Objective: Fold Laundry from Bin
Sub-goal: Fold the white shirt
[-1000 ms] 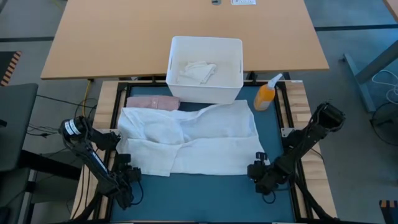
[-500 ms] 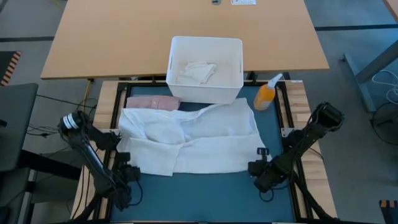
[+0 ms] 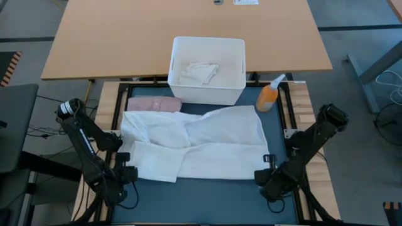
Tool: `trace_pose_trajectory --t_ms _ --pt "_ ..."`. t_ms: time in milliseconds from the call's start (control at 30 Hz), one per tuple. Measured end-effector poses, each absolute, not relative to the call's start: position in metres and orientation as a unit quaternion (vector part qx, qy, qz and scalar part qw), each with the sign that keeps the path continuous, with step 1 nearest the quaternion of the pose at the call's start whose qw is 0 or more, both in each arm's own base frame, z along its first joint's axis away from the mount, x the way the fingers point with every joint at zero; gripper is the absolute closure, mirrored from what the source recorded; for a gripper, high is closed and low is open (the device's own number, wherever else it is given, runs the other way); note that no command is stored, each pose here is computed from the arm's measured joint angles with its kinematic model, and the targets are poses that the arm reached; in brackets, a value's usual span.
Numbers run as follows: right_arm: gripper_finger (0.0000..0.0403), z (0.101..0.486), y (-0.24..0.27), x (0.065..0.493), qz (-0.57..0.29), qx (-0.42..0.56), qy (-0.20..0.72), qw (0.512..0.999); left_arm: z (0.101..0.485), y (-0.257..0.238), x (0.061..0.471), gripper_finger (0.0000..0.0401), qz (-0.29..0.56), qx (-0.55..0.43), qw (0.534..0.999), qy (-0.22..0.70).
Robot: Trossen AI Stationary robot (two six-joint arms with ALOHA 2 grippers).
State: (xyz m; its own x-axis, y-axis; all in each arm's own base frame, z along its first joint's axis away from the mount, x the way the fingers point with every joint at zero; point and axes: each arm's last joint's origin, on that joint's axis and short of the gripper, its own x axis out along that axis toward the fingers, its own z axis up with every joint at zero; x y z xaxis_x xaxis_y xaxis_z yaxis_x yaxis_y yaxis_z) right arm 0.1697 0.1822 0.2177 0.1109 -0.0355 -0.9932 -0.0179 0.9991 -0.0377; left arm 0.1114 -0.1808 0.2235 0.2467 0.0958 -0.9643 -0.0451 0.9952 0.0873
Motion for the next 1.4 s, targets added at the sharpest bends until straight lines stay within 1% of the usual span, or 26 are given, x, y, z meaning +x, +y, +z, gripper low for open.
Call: trace_pose_trajectory --t_ms 167,333,400,500,600,700,800,933,1033,1133,1233,1400 --pt "0.0390 0.233 0.193 0.159 -0.004 -0.014 0.679 0.734 0.228 -0.184 0.108 0.0401 0.008 0.007 0.791 0.611" --pt "0.0390 0.234 0.200 0.147 -0.003 0.001 0.699 0.715 0.229 -0.194 0.109 0.0401 -0.038 -0.017 0.795 0.605" --pt "0.0390 0.234 0.204 0.144 0.006 0.002 0.696 0.718 0.231 -0.199 0.112 0.0401 -0.056 -0.039 0.802 0.593" --pt "0.0390 0.234 0.214 0.143 0.047 0.006 0.679 0.733 0.228 -0.212 0.118 0.0401 -0.086 -0.074 0.810 0.576" --pt "0.0390 0.229 0.220 0.143 0.074 0.016 0.663 0.745 0.215 -0.228 0.124 0.0401 -0.107 -0.089 0.796 0.589" --pt "0.0384 0.225 0.222 0.142 0.067 0.035 0.661 0.747 0.197 -0.243 0.130 0.0401 -0.127 -0.096 0.770 0.618" --pt "0.0368 0.224 0.220 0.141 0.036 0.054 0.669 0.741 0.181 -0.252 0.132 0.0401 -0.131 -0.089 0.740 0.654" --pt "0.0343 0.223 0.217 0.138 0.015 0.059 0.688 0.723 0.175 -0.257 0.132 0.0401 -0.140 -0.081 0.715 0.680" --pt "0.0329 0.223 0.216 0.137 0.014 0.057 0.696 0.715 0.175 -0.253 0.130 0.0401 -0.120 -0.078 0.707 0.693" --pt "0.0311 0.223 0.216 0.137 0.014 0.058 0.698 0.714 0.177 -0.247 0.130 0.0400 -0.090 -0.081 0.709 0.695" --pt "0.0286 0.227 0.218 0.137 0.023 0.067 0.703 0.707 0.177 -0.246 0.129 0.0387 -0.088 -0.083 0.703 0.701" --pt "0.0244 0.238 0.220 0.137 0.025 0.072 0.711 0.699 0.177 -0.247 0.128 0.0343 -0.088 -0.104 0.677 0.723"
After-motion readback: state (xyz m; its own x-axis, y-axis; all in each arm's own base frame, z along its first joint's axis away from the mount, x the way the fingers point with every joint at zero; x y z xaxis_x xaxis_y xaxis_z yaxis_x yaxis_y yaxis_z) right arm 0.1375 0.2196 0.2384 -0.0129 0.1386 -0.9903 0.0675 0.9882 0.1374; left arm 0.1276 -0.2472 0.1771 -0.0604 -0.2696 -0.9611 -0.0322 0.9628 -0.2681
